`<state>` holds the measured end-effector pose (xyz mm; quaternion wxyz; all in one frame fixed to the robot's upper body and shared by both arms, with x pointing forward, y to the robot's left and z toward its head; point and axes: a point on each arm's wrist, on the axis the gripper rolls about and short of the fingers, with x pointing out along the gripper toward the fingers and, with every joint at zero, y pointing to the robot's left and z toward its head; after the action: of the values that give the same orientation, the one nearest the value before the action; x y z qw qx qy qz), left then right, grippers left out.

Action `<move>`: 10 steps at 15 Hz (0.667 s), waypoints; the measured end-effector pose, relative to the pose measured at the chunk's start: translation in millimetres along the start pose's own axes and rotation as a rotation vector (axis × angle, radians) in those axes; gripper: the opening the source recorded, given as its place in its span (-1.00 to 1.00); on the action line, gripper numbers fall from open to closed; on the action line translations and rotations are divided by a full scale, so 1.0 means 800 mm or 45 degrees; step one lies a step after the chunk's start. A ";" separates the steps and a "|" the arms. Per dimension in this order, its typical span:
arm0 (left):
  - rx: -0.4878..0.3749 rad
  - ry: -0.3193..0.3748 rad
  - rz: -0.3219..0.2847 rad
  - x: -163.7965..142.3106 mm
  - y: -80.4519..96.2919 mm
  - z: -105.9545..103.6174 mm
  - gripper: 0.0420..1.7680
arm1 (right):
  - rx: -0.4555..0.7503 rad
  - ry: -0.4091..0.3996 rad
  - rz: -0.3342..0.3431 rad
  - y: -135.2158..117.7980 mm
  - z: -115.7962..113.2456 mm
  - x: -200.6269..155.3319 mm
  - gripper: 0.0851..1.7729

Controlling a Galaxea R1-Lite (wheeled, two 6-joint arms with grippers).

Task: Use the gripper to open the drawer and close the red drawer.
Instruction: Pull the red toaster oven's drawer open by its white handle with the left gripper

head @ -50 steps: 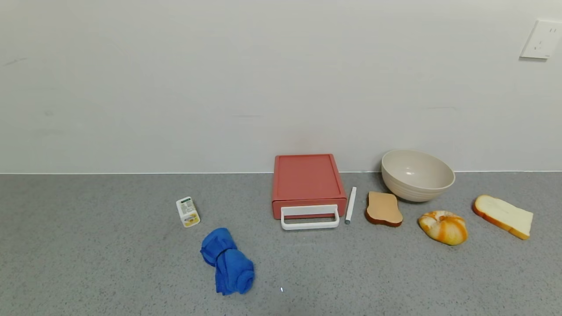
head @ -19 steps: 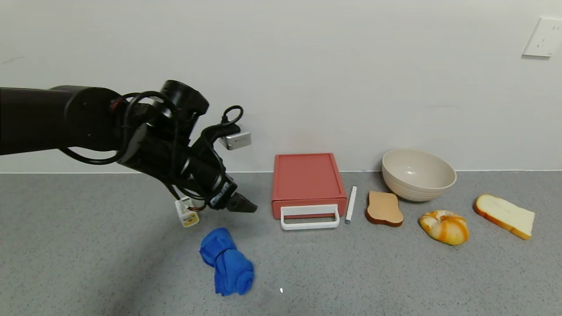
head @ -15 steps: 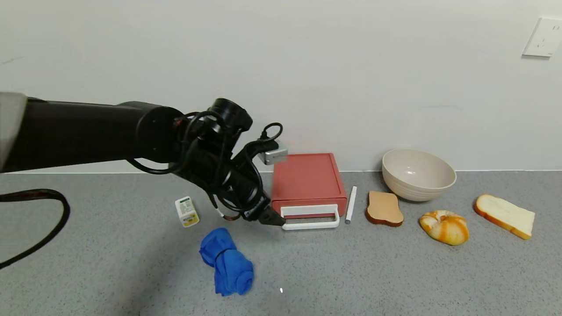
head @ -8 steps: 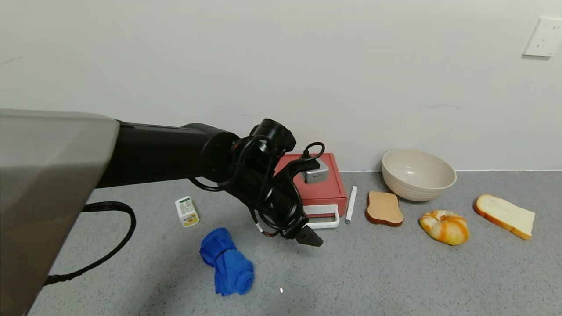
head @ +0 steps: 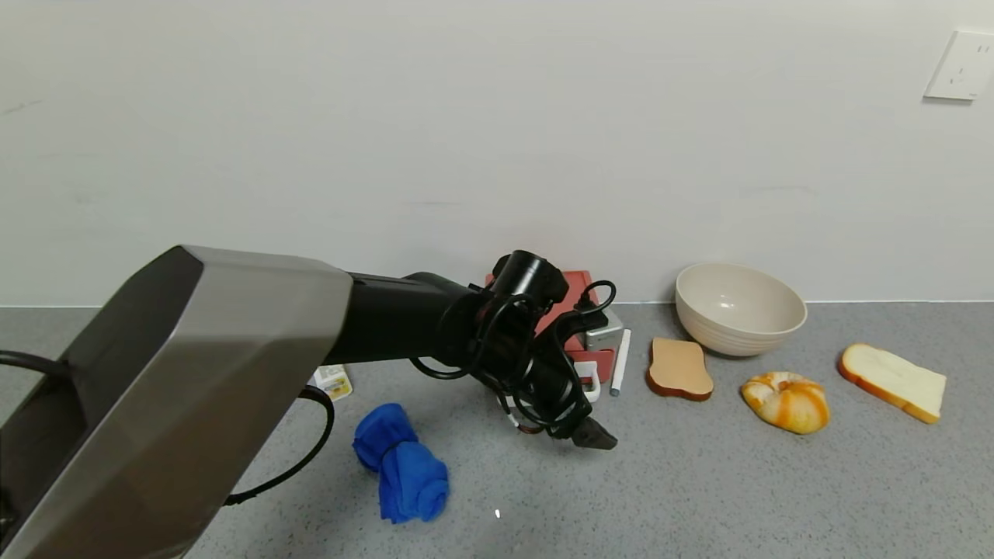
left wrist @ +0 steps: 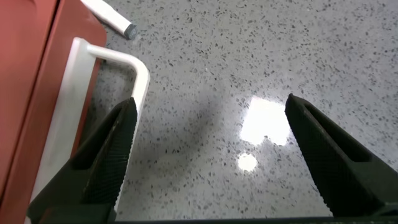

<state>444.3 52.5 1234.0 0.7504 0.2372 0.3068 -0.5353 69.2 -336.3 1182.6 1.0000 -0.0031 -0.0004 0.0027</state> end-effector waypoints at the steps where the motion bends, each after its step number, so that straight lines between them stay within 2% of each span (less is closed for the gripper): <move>1: 0.001 -0.004 -0.005 0.007 0.002 -0.002 0.94 | 0.001 0.000 0.000 0.000 0.000 0.000 0.93; 10: 0.028 -0.052 0.002 0.044 0.011 -0.006 0.94 | 0.001 0.001 0.001 0.000 0.000 0.000 0.93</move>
<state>459.9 35.2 1205.8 0.7542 0.2346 0.2854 -0.5428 69.2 -336.3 1182.6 1.0000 -0.0029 -0.0002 0.0029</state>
